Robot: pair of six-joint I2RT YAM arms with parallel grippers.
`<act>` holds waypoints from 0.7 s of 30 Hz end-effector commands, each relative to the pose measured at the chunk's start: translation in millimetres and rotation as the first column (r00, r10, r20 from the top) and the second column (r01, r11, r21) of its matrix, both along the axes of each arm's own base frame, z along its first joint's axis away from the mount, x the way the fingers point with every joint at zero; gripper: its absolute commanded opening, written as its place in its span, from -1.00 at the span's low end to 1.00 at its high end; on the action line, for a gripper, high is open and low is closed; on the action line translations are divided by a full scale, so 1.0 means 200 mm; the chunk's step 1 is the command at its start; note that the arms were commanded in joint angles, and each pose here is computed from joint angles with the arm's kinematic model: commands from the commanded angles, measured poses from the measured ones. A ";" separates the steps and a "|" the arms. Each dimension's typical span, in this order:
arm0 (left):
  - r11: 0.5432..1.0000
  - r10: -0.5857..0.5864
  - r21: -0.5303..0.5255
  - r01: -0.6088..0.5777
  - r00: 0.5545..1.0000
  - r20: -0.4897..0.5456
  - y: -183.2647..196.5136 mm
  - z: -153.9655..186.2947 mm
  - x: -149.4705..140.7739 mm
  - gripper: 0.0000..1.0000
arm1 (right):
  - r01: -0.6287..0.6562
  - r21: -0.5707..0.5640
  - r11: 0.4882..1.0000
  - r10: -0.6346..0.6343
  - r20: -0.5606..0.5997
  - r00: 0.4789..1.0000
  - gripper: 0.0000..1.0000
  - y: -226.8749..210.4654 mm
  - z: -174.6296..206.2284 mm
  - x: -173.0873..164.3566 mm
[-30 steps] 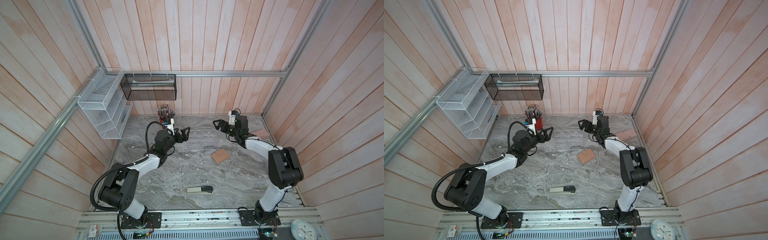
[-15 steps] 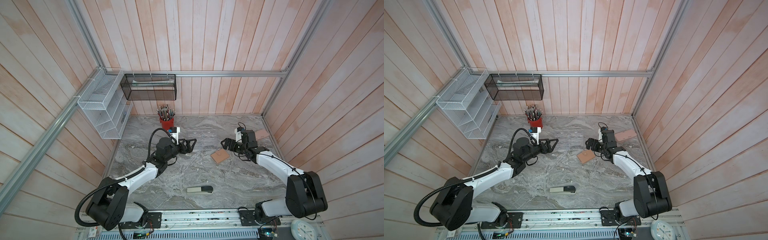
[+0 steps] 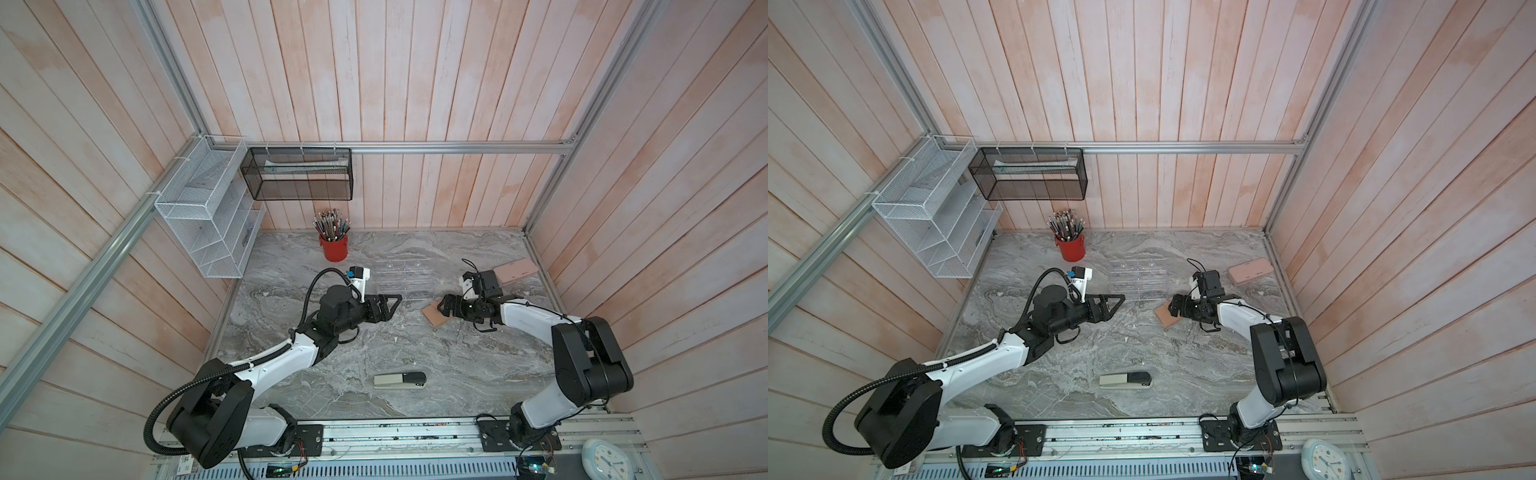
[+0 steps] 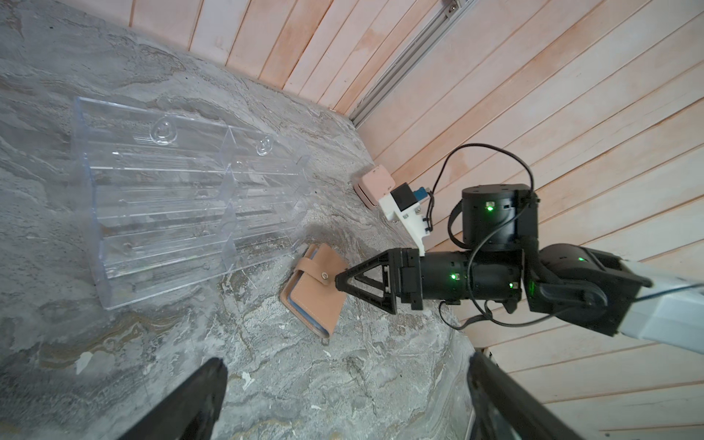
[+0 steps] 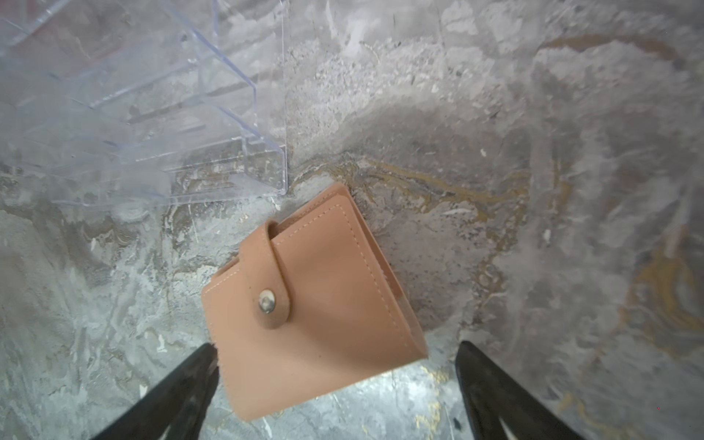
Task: Take the credit cards out of the card holder
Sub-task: Move the storage box to the center of the table, then rotate the card holder at the center of the table.
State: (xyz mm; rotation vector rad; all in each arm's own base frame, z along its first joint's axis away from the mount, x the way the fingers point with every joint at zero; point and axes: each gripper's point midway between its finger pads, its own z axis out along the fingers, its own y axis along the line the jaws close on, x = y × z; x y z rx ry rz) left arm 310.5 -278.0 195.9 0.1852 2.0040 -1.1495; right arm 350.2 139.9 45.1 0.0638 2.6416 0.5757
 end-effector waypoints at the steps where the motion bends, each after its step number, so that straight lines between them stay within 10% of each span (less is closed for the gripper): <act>1: 1.000 -0.009 -0.005 0.009 1.000 -0.011 -0.01 0.01 -0.02 1.00 | -0.048 0.003 0.999 0.048 0.028 0.998 0.96 0.03 0.05 0.05; 21: 0.999 -0.004 0.037 0.005 0.999 -0.042 0.00 -0.07 -0.01 1.00 | -0.133 0.067 0.989 0.135 -0.013 0.991 0.82 0.17 0.00 0.00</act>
